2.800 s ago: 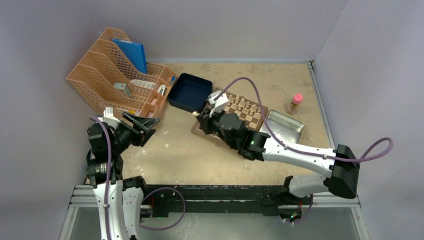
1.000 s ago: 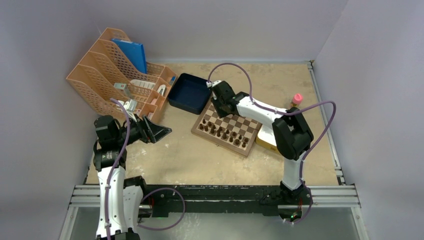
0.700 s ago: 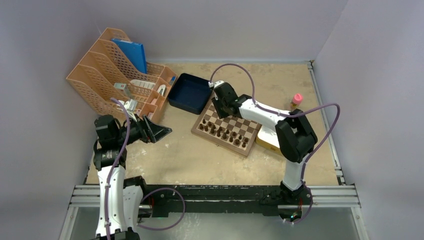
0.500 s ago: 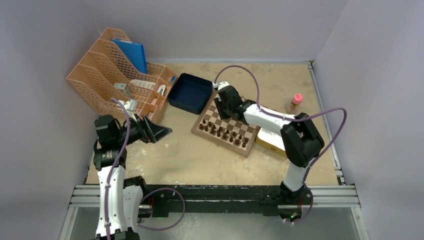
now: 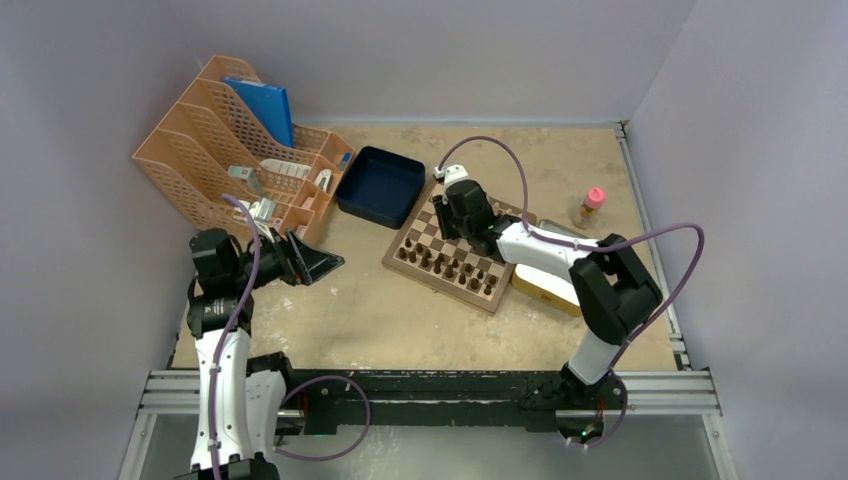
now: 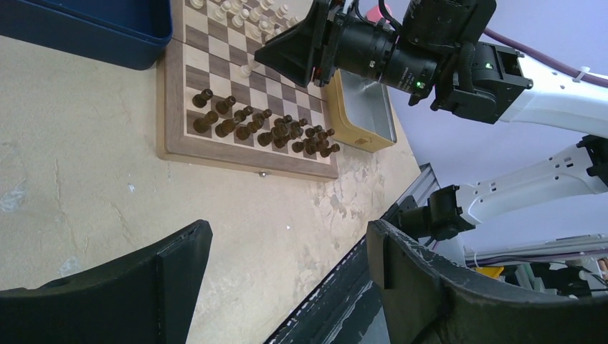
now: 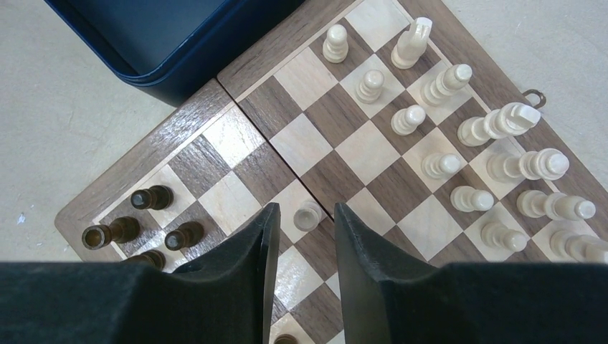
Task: Set up the chess pieces on the board
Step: Pick up the chess piece from the chessboard.
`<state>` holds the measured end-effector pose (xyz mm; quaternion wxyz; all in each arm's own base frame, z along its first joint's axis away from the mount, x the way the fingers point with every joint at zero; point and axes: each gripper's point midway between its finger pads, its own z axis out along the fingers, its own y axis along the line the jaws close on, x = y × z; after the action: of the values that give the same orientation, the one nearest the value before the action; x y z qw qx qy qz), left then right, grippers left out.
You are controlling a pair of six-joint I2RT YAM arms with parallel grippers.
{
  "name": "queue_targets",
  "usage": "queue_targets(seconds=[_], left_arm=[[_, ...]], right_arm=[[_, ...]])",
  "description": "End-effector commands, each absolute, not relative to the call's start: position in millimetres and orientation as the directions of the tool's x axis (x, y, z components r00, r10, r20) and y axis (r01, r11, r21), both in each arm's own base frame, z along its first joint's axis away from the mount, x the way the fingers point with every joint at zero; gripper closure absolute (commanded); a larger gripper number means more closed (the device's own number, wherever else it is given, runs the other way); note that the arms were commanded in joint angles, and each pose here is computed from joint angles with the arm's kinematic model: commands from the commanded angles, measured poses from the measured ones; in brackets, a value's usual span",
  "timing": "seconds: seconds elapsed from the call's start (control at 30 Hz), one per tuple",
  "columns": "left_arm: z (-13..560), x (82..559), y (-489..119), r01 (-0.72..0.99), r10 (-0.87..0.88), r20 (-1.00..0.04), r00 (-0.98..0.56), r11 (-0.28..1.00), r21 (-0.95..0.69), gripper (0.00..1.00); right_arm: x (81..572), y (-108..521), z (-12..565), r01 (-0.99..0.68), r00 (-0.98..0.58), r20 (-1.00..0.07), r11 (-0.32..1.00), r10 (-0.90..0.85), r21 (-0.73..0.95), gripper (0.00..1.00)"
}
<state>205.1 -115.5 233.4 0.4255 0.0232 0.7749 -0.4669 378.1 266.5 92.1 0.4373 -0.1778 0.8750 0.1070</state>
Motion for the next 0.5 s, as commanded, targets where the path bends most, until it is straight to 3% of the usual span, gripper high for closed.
queue_targets(seconds=[0.0, 0.47], left_arm=[[242, 206, -117, 0.484, -0.339, -0.716, -0.610, 0.557, -0.675, 0.20], [243, 206, -117, 0.483, -0.337, -0.717, -0.610, 0.559, -0.674, 0.20]], right_arm=[[384, 271, 103, -0.397, -0.524, -0.834, 0.916, -0.173, 0.060, 0.64], [385, 269, 79, -0.384, -0.558, -0.806, 0.922, -0.198, 0.040, 0.68]])
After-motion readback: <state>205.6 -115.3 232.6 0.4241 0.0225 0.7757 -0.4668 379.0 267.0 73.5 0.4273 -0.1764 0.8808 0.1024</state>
